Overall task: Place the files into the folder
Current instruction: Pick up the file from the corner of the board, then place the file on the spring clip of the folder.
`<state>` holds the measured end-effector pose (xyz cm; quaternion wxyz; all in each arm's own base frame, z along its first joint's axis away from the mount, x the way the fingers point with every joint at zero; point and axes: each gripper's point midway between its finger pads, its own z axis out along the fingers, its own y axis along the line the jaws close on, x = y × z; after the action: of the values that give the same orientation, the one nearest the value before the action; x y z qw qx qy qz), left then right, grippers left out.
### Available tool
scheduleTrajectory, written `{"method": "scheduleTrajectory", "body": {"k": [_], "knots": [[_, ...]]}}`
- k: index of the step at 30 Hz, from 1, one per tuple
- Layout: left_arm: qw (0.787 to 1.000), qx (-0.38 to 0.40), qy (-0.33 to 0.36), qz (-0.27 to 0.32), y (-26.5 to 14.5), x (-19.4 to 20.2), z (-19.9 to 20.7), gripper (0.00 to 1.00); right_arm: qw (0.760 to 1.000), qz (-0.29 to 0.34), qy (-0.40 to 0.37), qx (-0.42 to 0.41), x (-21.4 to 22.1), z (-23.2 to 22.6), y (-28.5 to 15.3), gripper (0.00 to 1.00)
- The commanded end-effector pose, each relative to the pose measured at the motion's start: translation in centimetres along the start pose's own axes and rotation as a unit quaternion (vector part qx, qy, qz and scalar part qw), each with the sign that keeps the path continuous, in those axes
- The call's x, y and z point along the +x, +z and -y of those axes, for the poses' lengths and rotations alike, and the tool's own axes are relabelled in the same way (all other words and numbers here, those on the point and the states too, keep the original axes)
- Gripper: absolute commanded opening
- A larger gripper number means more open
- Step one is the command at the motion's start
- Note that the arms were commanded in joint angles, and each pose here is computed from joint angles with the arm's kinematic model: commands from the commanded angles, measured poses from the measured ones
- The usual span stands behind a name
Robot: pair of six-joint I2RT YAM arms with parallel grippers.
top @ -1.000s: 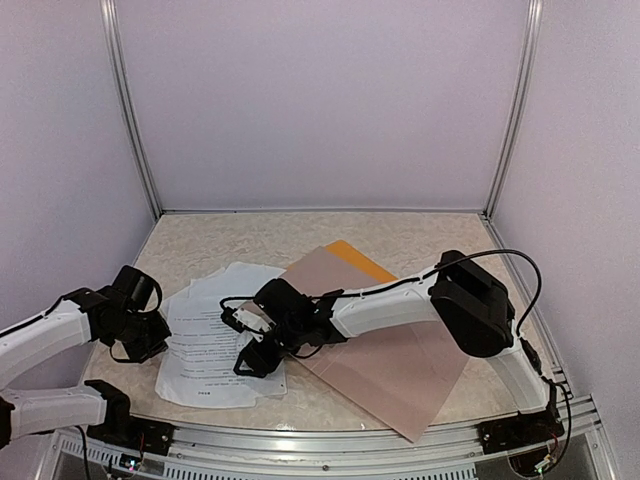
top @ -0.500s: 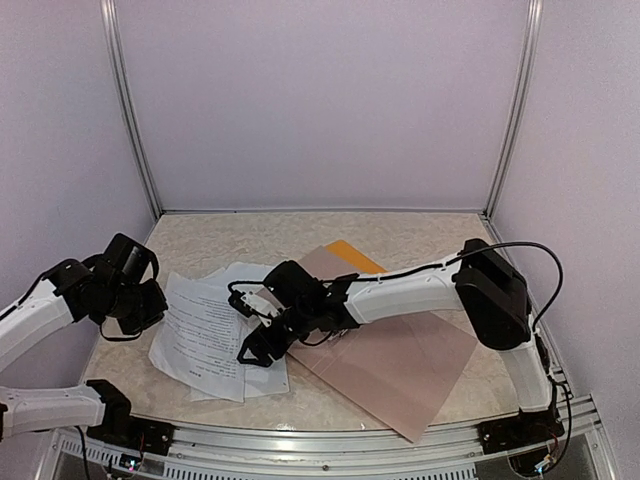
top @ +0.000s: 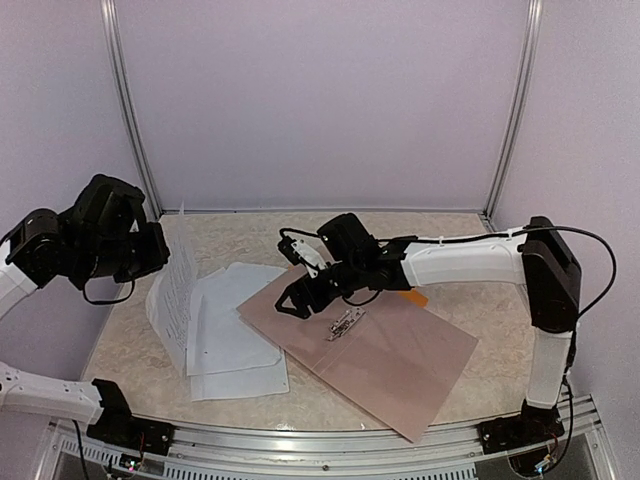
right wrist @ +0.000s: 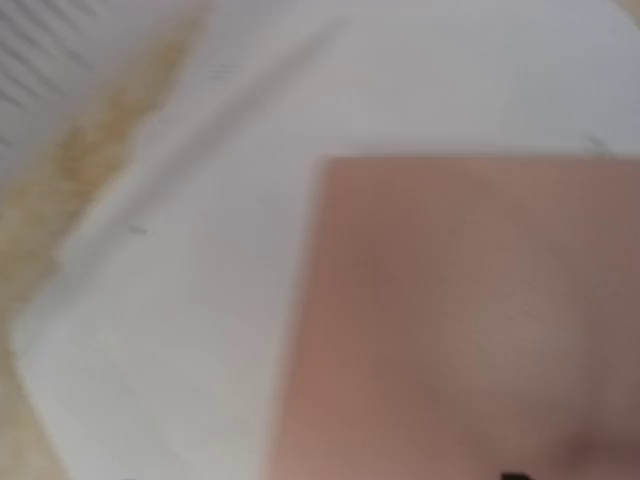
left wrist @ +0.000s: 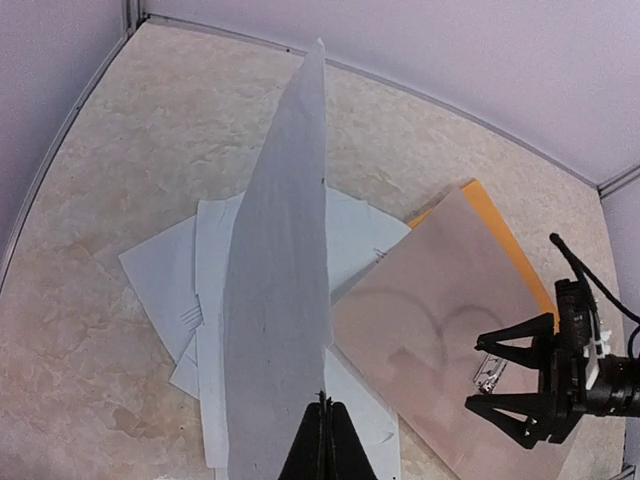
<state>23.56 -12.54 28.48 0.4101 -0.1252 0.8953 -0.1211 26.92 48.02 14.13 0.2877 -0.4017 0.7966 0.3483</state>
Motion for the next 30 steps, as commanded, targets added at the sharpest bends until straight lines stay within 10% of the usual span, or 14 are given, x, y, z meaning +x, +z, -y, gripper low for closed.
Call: {"method": "scheduleTrajectory", "body": {"k": [1,17,30], "knots": [[0.997,0.007,0.077,0.026,-0.8,-1.7,3.2,0.00,0.999,-0.012,0.014,0.039,1.3,2.7,-1.2,0.75],[0.962,0.223,0.155,0.002,-0.8,-0.9,18.6,0.00,0.980,0.019,0.077,0.181,2.8,11.2,-10.3,0.75],[0.977,0.149,0.124,-0.088,13.4,2.3,13.5,0.00,0.970,0.013,0.108,0.219,5.9,14.2,-14.2,0.75]]}}
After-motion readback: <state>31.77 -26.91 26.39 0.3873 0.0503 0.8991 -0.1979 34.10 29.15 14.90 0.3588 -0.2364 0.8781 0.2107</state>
